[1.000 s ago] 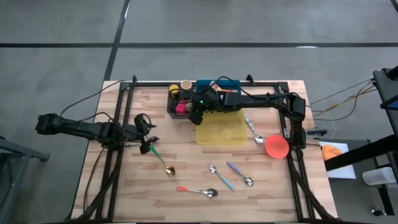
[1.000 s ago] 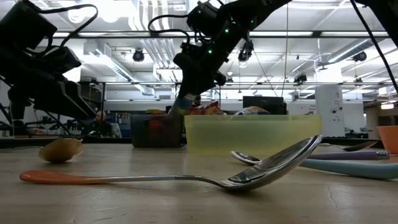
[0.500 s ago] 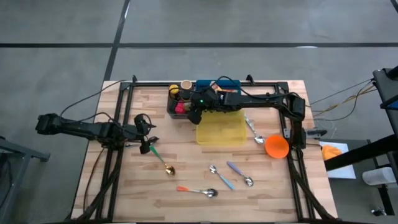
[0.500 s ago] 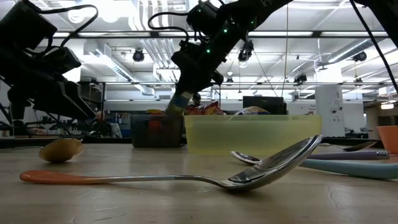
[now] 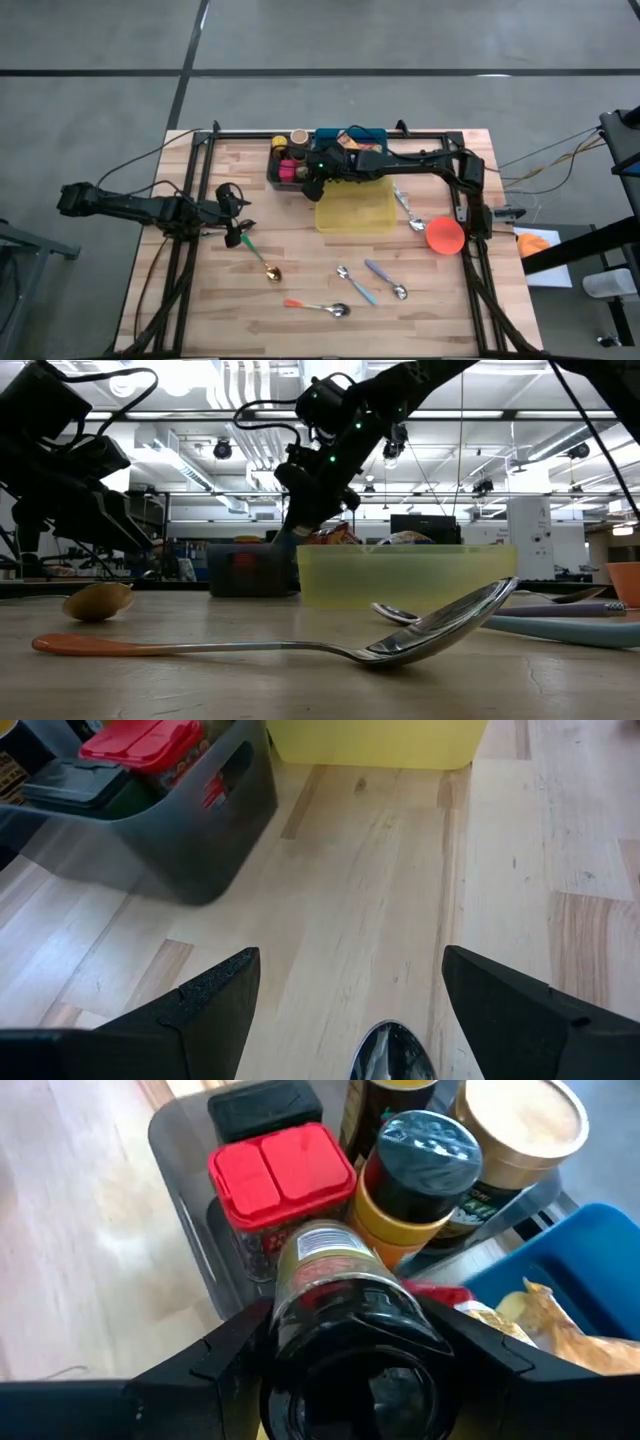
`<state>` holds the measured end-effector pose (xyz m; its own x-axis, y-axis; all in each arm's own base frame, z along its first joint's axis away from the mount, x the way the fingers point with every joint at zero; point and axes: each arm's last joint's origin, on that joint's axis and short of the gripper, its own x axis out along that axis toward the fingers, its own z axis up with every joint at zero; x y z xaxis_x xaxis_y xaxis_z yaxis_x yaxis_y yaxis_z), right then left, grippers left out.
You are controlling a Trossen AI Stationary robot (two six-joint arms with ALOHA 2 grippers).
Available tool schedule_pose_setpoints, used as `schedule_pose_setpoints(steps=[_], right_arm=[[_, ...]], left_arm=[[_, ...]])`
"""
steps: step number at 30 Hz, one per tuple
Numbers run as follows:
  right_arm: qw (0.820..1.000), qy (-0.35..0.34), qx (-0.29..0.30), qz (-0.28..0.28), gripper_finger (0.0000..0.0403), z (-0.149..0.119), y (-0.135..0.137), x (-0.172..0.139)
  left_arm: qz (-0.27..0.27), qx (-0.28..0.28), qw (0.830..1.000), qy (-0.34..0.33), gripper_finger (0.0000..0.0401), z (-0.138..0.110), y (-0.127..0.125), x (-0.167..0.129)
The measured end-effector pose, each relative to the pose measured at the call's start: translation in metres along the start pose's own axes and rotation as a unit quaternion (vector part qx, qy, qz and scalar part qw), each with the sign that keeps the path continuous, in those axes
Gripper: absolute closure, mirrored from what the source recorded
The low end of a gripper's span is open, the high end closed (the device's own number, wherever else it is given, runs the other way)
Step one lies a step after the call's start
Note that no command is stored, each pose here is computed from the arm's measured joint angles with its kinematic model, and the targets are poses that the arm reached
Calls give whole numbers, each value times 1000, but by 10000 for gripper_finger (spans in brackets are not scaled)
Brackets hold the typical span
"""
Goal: Pick & Place Food Item
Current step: Put the black spice bottle into the black bin, then put the green patterned spoon into the yellow bin
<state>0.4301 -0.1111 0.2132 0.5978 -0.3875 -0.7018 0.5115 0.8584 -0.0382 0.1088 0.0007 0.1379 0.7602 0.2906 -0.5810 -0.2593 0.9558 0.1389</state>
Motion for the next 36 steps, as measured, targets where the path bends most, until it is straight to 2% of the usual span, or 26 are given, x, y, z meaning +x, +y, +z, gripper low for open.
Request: schedule_pose_setpoints(steps=[19,23,29,36], right_arm=[[1000,-9,-3,6,180,3,0,-4],[1000,-16,-19,5,144,5,1,-5],[1000,-15,15,4,72,5,-2,-4],[1000,-15,16,4,58,5,-1,-4]], left_arm=[[0,0,1000,1,84,0,0,0],[0,0,1000,0,84,0,0,0],[0,0,1000,1,84,0,0,0],[0,0,1000,0,85,0,0,0]])
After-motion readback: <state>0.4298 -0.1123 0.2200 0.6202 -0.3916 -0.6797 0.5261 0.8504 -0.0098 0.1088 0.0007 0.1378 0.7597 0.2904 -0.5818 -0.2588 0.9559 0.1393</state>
